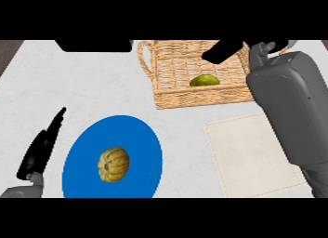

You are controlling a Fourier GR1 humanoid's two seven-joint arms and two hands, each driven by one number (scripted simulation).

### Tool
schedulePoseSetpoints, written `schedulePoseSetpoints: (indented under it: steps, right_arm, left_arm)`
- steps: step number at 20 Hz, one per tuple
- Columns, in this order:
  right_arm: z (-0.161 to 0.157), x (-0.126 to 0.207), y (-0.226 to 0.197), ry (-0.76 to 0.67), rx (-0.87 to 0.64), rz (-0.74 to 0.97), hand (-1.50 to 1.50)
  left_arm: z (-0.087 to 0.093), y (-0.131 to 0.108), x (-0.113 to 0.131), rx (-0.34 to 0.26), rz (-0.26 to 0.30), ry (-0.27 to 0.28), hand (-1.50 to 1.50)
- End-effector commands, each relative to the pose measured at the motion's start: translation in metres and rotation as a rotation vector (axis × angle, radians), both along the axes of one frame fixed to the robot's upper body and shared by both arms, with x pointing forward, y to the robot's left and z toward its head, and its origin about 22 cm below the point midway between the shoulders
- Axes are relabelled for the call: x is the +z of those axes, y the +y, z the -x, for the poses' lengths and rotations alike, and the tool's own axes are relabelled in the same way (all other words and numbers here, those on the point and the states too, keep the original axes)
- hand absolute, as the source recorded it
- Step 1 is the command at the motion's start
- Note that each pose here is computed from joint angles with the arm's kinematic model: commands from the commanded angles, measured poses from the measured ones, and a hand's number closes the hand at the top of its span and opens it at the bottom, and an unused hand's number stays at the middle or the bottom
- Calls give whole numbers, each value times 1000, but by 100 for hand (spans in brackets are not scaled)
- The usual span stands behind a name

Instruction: Pick the pear from the placemat and place it in the basket

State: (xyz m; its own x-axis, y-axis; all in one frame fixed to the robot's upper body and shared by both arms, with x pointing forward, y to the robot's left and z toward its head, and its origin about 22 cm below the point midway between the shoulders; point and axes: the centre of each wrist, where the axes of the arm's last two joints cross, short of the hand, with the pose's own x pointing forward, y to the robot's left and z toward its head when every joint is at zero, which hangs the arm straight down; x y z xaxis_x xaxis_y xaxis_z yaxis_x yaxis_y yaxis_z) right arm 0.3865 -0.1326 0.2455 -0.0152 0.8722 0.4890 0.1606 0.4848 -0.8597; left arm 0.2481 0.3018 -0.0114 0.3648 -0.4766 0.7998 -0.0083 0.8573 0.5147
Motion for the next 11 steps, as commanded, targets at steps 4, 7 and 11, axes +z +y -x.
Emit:
schedulePoseSetpoints:
  steps: [4,7,11]
  right_arm:
    - [-9,12,8,-152,-113,-201,-150]
    - [-12,1,-32,-170,-203,-299,-150]
    - [-7,15,-76,-138,-329,-391,-150]
  left_arm:
    - [0,2,10,2,-14,13,0]
    - [9,13,-5,29,1,20,0]
    - [1,6,-3,38,1,16,0]
